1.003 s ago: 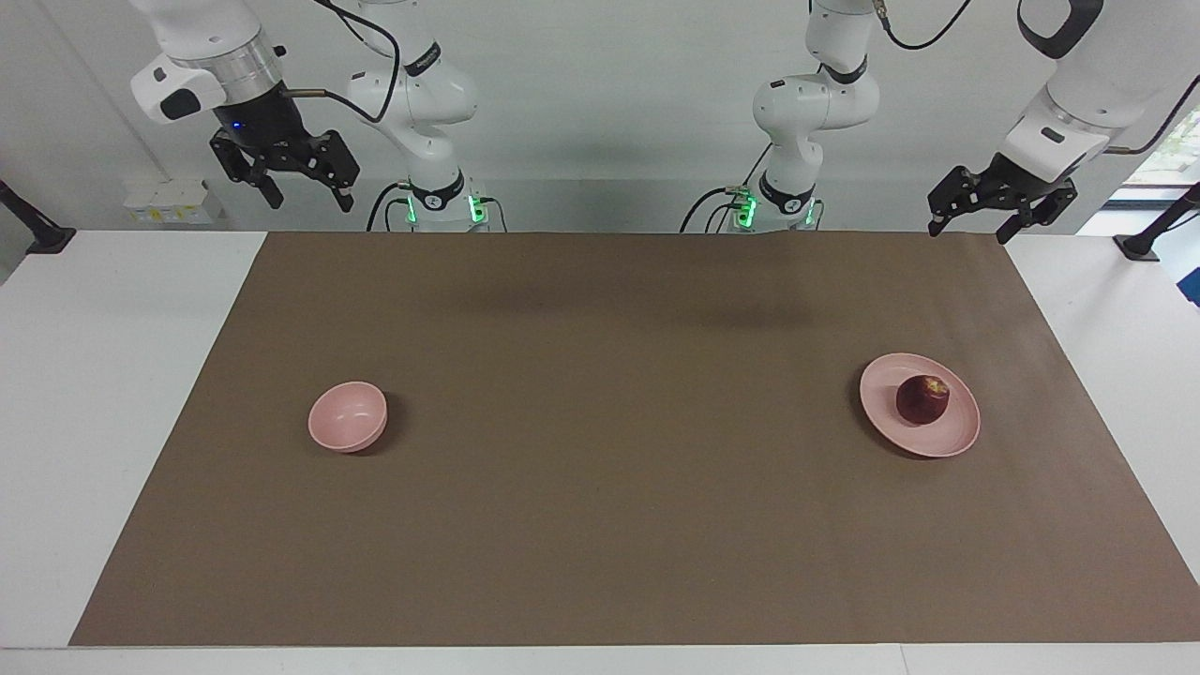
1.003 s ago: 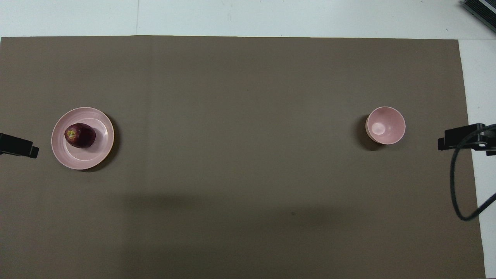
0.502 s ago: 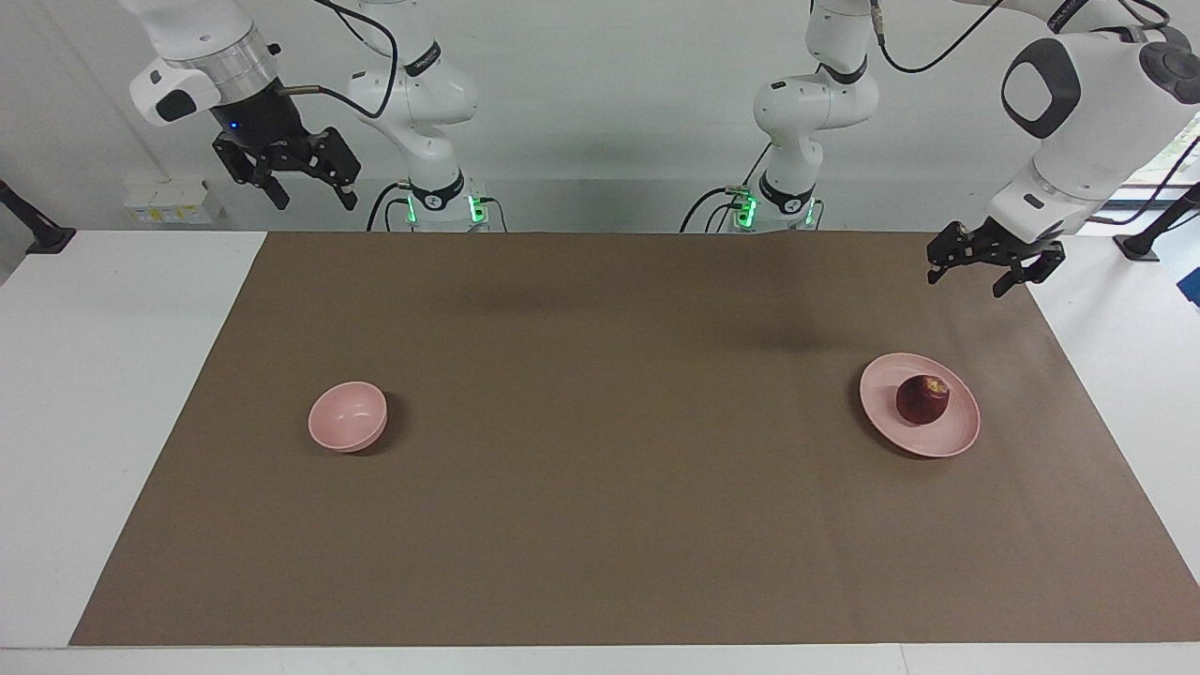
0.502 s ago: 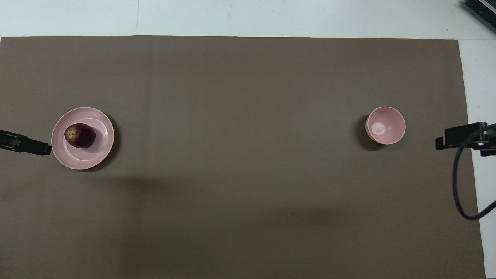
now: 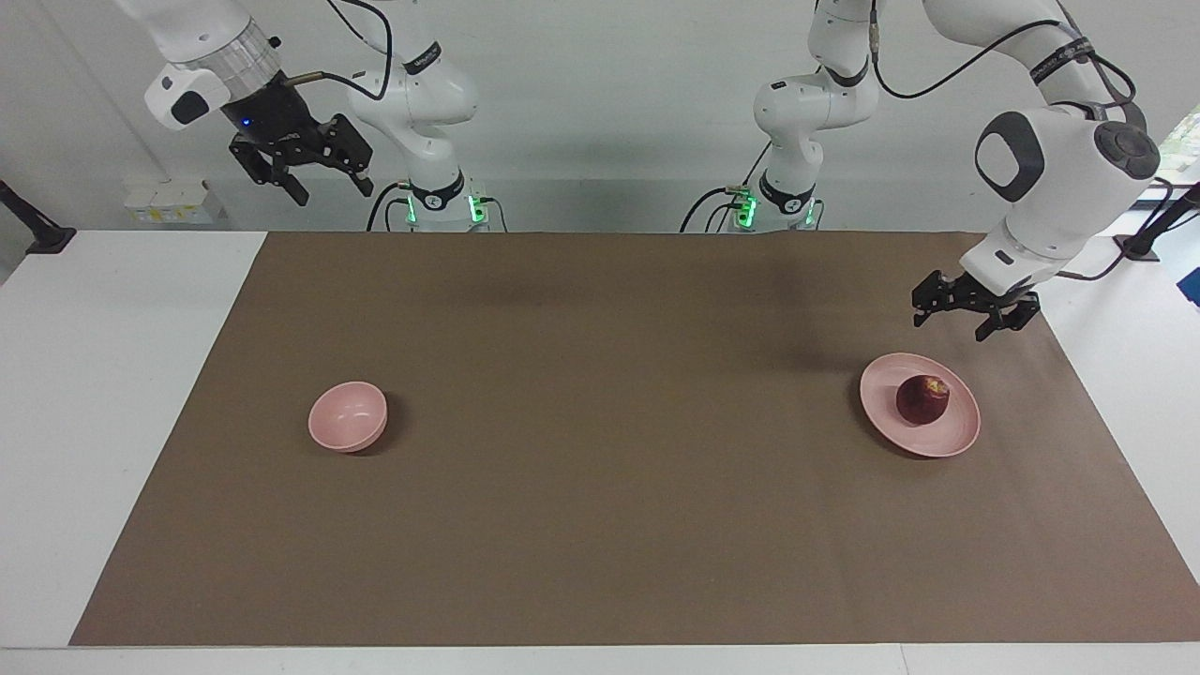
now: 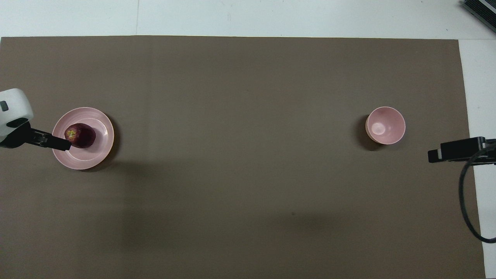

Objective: Move apple from plate to bowl

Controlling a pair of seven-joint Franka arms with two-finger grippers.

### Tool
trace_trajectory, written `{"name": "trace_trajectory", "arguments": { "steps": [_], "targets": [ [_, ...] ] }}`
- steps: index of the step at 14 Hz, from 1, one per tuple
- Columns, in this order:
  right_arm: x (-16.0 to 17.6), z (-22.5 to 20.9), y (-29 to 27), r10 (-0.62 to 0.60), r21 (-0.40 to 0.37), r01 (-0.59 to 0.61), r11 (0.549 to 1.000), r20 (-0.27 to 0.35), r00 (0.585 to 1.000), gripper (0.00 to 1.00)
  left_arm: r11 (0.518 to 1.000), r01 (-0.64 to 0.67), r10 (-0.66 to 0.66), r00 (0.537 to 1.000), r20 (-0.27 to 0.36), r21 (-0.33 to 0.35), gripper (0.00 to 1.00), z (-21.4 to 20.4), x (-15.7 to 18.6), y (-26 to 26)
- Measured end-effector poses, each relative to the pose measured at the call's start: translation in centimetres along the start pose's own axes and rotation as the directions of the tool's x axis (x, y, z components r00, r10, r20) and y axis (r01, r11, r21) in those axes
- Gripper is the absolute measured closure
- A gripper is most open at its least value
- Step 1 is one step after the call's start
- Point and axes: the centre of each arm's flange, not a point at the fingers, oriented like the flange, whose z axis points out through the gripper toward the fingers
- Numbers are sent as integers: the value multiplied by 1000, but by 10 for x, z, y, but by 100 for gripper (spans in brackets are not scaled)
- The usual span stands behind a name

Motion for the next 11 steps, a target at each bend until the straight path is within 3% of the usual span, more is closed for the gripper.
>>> {"name": "trace_trajectory", "arguments": {
  "steps": [6, 11],
  "targets": [
    [-10, 18, 28, 37, 155, -43, 987, 44, 998, 0, 999, -34, 34, 999, -16, 4, 0, 78, 24, -15],
    [-7, 36, 31, 56, 282, -64, 957, 35, 998, 0, 1000, -22, 23, 999, -35, 15, 2, 110, 13, -22]
  ]
}}
